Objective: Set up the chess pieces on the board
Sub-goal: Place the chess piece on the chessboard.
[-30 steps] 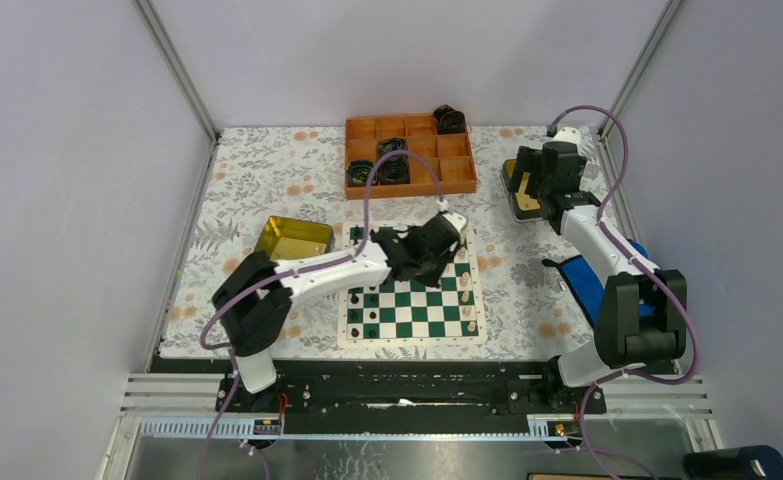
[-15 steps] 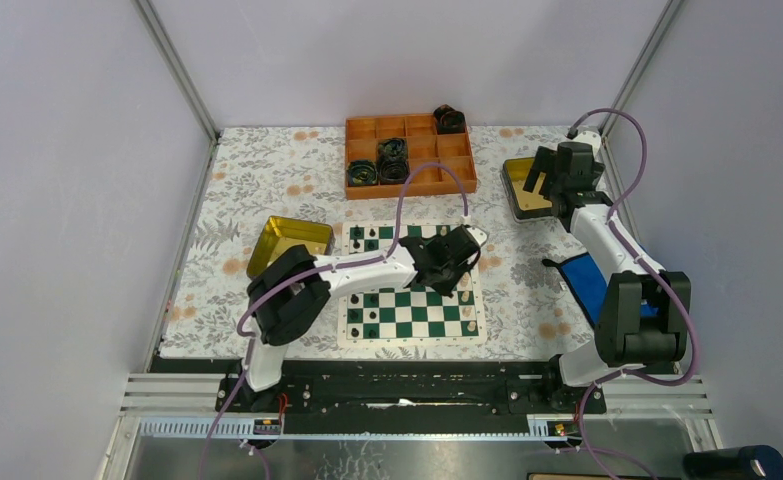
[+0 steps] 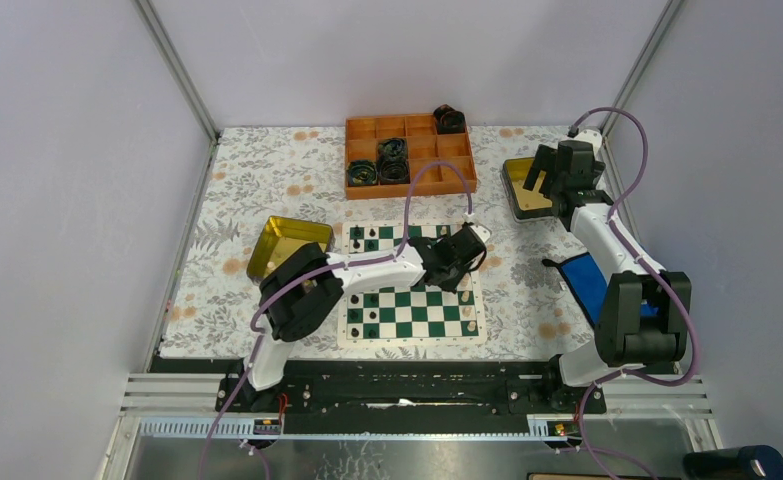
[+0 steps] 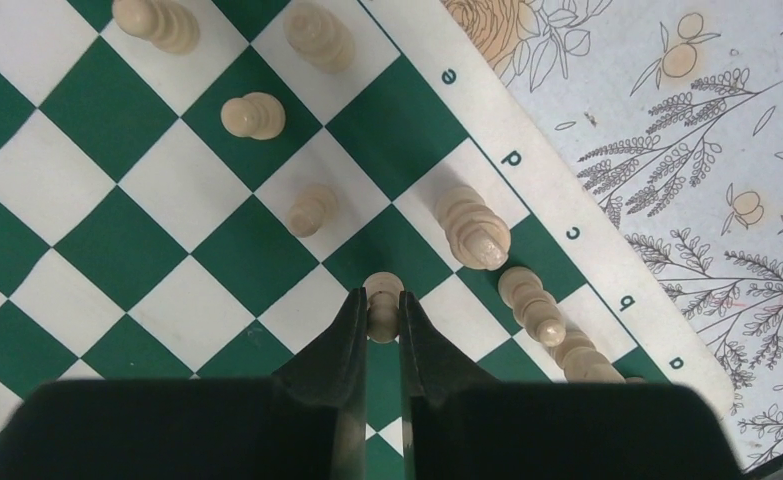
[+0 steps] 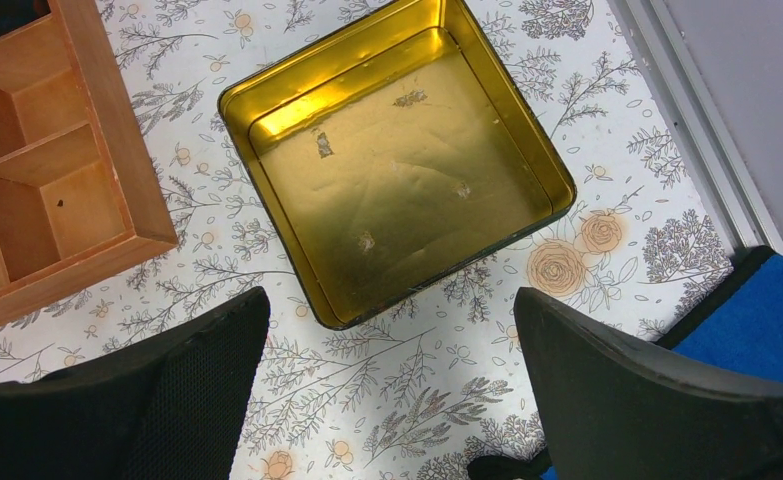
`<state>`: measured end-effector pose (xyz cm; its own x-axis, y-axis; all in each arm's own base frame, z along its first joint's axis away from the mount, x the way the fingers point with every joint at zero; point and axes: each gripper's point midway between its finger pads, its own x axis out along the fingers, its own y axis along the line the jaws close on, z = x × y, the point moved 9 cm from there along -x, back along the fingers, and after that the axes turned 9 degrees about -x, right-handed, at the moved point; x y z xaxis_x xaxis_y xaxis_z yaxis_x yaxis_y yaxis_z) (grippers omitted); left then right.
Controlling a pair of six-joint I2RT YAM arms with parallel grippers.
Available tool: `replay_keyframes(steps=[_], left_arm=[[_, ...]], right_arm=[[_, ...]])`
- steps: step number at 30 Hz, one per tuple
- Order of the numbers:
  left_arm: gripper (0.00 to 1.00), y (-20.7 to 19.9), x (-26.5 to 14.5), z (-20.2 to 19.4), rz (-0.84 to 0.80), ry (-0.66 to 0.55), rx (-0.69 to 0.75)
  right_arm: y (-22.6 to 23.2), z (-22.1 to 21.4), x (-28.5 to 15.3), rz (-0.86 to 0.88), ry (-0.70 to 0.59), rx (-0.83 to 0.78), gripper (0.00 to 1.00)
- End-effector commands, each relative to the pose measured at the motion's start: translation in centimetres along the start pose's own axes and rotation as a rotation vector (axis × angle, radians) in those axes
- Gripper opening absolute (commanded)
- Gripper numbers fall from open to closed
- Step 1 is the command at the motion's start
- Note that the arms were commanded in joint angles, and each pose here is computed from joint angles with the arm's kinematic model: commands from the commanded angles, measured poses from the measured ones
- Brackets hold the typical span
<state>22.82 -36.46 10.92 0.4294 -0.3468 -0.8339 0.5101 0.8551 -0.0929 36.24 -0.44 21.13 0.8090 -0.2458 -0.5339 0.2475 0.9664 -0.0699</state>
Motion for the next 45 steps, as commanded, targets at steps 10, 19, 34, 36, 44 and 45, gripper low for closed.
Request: replay_keyframes(steps=[10, 19, 34, 36, 44, 45], left_arm=[[0.00, -0.2, 1.0, 1.2, 0.001, -0.049, 0.000], [0.29, -0.1, 1.0, 1.1, 0.005, -0.042, 0.001], [0.44, 0.7, -3.3, 3.4, 0.057, -0.120, -0.052], [0.44, 0.9, -5.5, 4.3, 0.066, -0.152, -0.080], [0.48, 6.7, -12.3, 5.6, 0.200, -0.278, -0.344], [0.48, 8.2, -12.6, 5.4, 0.227, -0.282, -0.395]], right_arm=[[0.3, 2.2, 0.4, 0.020, -0.055, 0.025, 1.00], [0.4, 2.1, 0.6, 0.026, -0.048, 0.022, 1.00], [0.5, 2.1, 0.5, 0.036, -0.047, 0.022, 1.00], [0.5, 2.1, 0.5, 0.038, -0.048, 0.022, 1.00], [0.9, 2.3, 0.6, 0.066, -0.049, 0.036, 1.00], [0.9, 2.4, 0.6, 0.070, -0.049, 0.038, 1.00]])
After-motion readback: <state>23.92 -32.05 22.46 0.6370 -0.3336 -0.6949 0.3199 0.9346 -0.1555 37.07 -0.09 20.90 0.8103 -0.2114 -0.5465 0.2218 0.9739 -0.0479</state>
